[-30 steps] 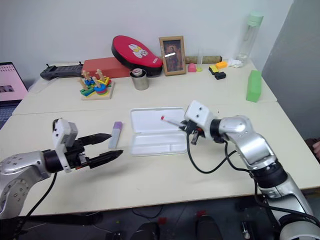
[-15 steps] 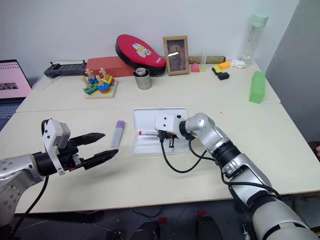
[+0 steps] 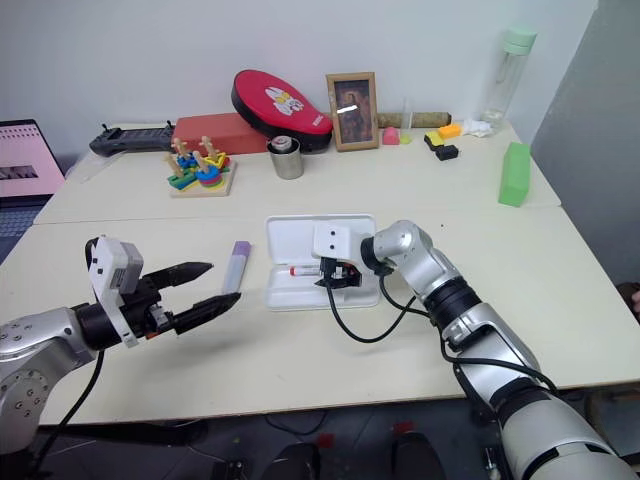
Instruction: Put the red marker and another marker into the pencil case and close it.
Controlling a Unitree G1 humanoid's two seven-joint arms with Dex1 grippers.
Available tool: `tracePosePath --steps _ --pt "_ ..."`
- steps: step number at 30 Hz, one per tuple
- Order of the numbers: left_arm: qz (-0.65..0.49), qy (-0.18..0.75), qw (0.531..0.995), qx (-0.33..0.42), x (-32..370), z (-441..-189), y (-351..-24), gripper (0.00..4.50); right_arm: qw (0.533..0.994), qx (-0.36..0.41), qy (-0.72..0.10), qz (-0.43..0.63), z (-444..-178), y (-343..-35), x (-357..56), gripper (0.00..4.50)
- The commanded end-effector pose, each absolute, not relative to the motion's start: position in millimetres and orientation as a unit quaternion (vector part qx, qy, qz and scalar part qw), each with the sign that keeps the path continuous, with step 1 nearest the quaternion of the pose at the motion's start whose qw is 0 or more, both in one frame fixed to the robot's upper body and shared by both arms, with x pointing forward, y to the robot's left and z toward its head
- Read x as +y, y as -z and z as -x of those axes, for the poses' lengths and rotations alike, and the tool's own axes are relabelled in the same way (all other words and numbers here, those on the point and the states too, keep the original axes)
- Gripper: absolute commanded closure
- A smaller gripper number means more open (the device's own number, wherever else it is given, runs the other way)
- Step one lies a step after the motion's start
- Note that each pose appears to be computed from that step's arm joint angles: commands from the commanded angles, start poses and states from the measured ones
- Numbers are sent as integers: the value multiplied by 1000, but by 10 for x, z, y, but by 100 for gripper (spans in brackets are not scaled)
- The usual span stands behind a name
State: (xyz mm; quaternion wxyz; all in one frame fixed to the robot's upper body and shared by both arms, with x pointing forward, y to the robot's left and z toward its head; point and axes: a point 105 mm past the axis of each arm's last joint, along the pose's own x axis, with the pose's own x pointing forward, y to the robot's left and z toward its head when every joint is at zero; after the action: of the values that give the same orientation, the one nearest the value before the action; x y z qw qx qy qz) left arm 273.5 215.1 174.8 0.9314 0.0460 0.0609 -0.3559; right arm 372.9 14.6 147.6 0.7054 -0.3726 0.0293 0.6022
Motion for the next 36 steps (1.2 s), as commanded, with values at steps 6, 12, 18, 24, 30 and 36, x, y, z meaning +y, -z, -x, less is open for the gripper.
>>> tracePosePath --steps 6,12,18,24,30,36 --pt "0 166 984 68 2231 -3160 -1608 0 716 -27 -647 260 -3354 -2128 -13 4" --pt "25 81 992 97 2346 -3342 -1442 0 737 -17 -629 248 -3342 -2238 -150 4" --pt "33 56 986 154 2314 -3521 -1188 0 755 -16 -605 252 -3398 -2253 -174 4" --pt "29 40 978 204 2388 -3576 -992 0 767 -14 -591 249 -3429 -2264 -195 4" --pt "9 28 973 229 2450 -3563 -892 73 774 -16 -582 248 -3449 -2274 -229 0" --pt "12 35 973 229 2424 -3563 -877 190 778 -14 -578 246 -3455 -2278 -255 0"
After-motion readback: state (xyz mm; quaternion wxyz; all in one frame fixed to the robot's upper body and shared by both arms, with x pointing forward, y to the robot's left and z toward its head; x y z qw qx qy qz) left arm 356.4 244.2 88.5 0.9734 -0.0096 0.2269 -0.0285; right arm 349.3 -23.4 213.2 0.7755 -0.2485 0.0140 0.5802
